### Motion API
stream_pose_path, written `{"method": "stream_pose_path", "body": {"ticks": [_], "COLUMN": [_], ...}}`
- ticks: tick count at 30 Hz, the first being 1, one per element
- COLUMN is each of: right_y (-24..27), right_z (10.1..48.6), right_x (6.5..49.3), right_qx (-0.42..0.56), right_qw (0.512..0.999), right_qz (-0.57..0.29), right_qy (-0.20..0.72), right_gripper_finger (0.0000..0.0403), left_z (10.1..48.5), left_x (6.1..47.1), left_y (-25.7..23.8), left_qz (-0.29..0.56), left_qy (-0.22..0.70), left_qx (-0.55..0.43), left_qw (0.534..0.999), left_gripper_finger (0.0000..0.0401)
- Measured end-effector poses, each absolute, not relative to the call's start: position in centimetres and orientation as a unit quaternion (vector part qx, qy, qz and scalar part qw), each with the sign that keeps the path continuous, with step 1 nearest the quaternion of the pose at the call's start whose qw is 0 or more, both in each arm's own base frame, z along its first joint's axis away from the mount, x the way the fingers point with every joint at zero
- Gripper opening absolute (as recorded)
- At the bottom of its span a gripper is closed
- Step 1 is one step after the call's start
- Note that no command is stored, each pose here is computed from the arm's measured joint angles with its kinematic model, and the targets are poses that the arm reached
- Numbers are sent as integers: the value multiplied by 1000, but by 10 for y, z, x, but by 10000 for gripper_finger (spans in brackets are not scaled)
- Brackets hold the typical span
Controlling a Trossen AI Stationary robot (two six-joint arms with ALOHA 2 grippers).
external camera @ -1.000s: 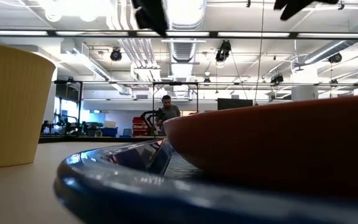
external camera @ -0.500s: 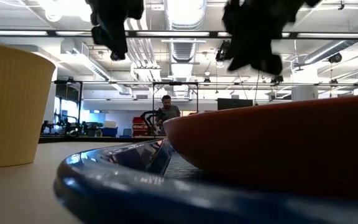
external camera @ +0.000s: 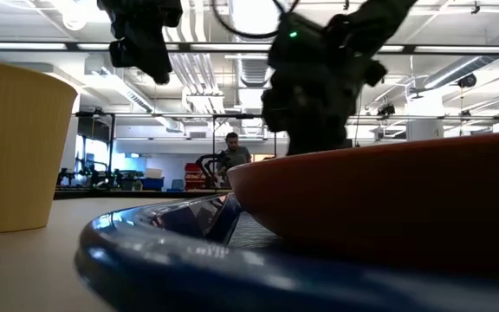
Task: Pick and place plate/cup/fork/spoon on tray
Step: Move the blue tray to the center of the table
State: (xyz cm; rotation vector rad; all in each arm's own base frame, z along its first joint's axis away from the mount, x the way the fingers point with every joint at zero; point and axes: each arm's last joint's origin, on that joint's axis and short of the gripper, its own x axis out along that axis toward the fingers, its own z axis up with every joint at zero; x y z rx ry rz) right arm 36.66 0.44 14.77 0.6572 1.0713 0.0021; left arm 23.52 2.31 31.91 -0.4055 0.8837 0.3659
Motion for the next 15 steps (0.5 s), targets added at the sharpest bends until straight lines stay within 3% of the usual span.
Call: {"method": "stream_pose_path", "body": {"ticks": [7,15], "right_y": [-7,-28], "right_z": [145,146], "right_x": [399,432], "right_qx": [239,202], "right_qw": [805,825], "right_qz": [23,52], "right_qy": [542,526], "right_gripper_finger": [11,11], "left_z": [324,325], "left_x": [231,230], "left_y": [23,23], "left_qz": [172,171], "left_qy": [405,401], "left_qx": [-196,-196], "left_qw": [877,879], "left_gripper_finger": [141,141]}}
